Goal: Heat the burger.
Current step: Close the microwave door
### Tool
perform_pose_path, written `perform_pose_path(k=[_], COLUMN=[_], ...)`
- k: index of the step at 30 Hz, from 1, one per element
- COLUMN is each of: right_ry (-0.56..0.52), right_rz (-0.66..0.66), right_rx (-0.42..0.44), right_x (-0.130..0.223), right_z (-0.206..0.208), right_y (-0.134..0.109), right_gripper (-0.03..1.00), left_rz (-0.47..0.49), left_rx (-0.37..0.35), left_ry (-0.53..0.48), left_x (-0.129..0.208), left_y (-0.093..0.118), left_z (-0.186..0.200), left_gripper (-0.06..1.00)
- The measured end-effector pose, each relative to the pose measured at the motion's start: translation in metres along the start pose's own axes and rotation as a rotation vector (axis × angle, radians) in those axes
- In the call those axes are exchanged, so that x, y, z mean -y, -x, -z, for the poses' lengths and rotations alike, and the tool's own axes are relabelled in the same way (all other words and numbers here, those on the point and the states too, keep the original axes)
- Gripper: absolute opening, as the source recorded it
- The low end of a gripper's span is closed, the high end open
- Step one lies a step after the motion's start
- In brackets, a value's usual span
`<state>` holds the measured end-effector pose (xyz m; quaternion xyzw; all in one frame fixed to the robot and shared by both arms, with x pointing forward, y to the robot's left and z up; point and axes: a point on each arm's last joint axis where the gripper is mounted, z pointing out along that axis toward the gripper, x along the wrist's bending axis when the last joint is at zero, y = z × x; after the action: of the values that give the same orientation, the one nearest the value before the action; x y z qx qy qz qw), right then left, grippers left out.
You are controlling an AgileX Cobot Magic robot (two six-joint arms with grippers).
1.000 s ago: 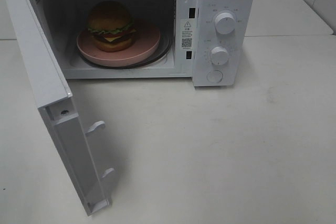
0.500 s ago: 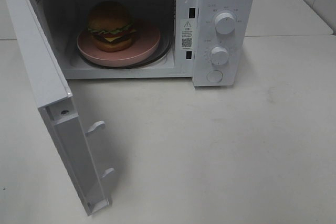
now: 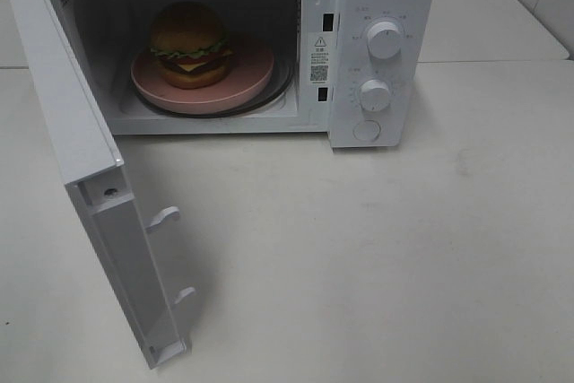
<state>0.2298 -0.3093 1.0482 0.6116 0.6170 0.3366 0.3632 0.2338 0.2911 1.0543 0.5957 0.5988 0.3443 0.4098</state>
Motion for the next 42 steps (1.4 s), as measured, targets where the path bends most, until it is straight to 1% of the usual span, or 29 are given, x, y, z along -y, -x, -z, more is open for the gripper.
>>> perform_pose_path(k=[42], right_ry=[0.0], right_rz=[0.0], right_rx=[0.0], right_x=[0.0], right_z=[0.0], right_y=[0.0], right_gripper=[0.75], left_rz=[0.0], left_rx=[0.0], left_ry=[0.0], left_x=[0.0], left_y=[0.0], left_z=[0.0], left_gripper=[0.98])
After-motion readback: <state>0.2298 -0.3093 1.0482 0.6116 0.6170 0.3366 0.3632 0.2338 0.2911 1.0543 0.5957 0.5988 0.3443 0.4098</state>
